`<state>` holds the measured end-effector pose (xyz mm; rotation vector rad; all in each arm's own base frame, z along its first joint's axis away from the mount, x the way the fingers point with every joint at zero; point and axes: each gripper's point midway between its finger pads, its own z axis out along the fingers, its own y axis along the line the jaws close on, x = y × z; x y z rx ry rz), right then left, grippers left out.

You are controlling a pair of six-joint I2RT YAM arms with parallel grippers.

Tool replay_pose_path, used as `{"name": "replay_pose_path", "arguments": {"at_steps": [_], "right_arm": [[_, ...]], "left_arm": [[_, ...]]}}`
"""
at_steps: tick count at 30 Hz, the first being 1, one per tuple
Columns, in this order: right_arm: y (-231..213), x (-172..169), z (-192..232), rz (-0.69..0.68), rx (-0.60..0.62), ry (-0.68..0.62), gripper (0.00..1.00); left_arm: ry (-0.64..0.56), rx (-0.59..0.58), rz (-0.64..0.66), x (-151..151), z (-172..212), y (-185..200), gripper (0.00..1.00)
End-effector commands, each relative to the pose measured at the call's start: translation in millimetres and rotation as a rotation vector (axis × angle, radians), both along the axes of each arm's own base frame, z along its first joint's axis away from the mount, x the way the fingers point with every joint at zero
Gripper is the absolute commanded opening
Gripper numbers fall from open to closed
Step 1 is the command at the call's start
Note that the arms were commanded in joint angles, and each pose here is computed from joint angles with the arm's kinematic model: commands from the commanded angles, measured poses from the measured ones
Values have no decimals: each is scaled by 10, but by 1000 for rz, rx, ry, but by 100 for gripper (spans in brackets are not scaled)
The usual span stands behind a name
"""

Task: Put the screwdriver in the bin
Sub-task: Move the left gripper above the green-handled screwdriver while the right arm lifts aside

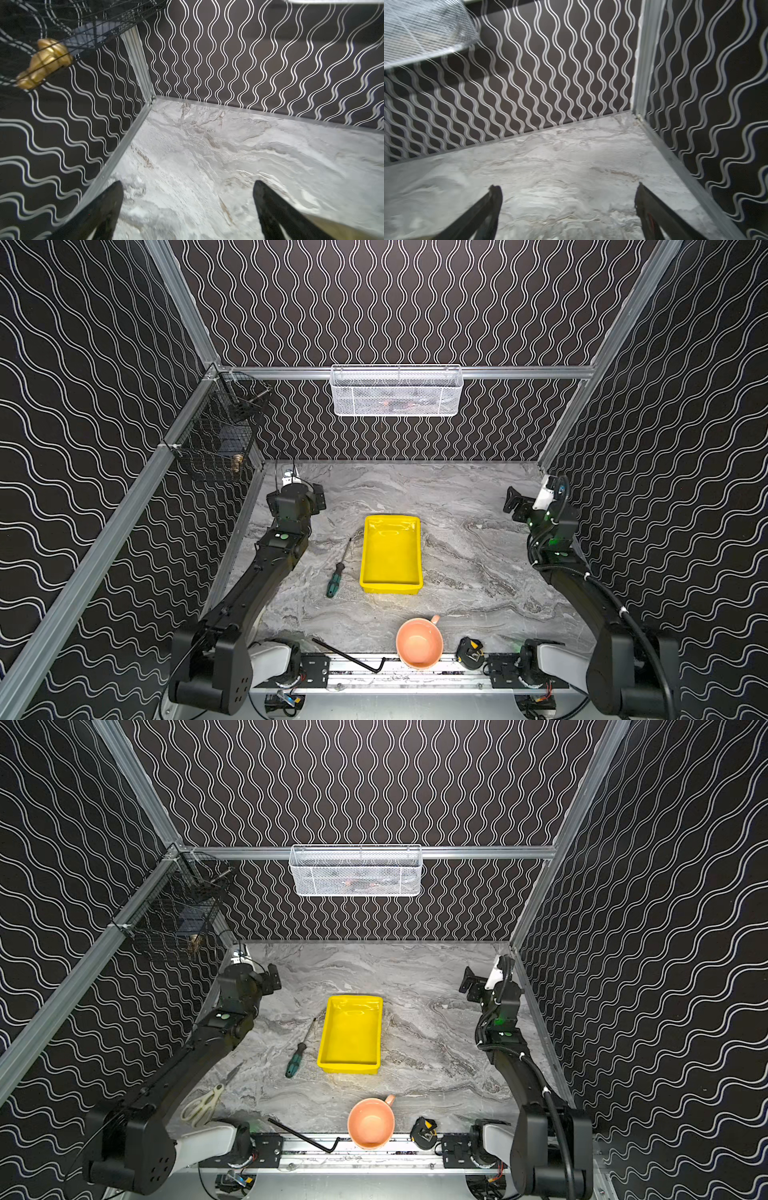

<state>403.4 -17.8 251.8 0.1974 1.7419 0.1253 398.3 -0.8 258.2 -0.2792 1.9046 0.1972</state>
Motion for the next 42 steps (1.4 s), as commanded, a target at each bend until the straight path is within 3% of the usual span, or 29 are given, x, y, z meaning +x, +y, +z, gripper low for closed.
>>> {"name": "replay_pose_path", "arguments": {"at_steps": [1, 10, 19, 24, 42], "right_arm": [[205, -117, -95, 99, 92, 140, 99], [607, -269, 187, 298, 246, 268, 99], [845, -504, -17, 436, 281, 372, 99], [914, -562, -124, 484, 285, 404, 99], [868, -573, -409, 455, 276, 481, 99]], "left_arm": [[215, -112, 19, -292, -333, -57, 99], [542, -252, -144, -921, -792, -432, 99], [673, -319, -179, -1449, -1144, -567, 99], [759, -288, -190, -1527, -1367, -612, 99], [934, -177, -238, -1566, -1846, -777, 98]]}}
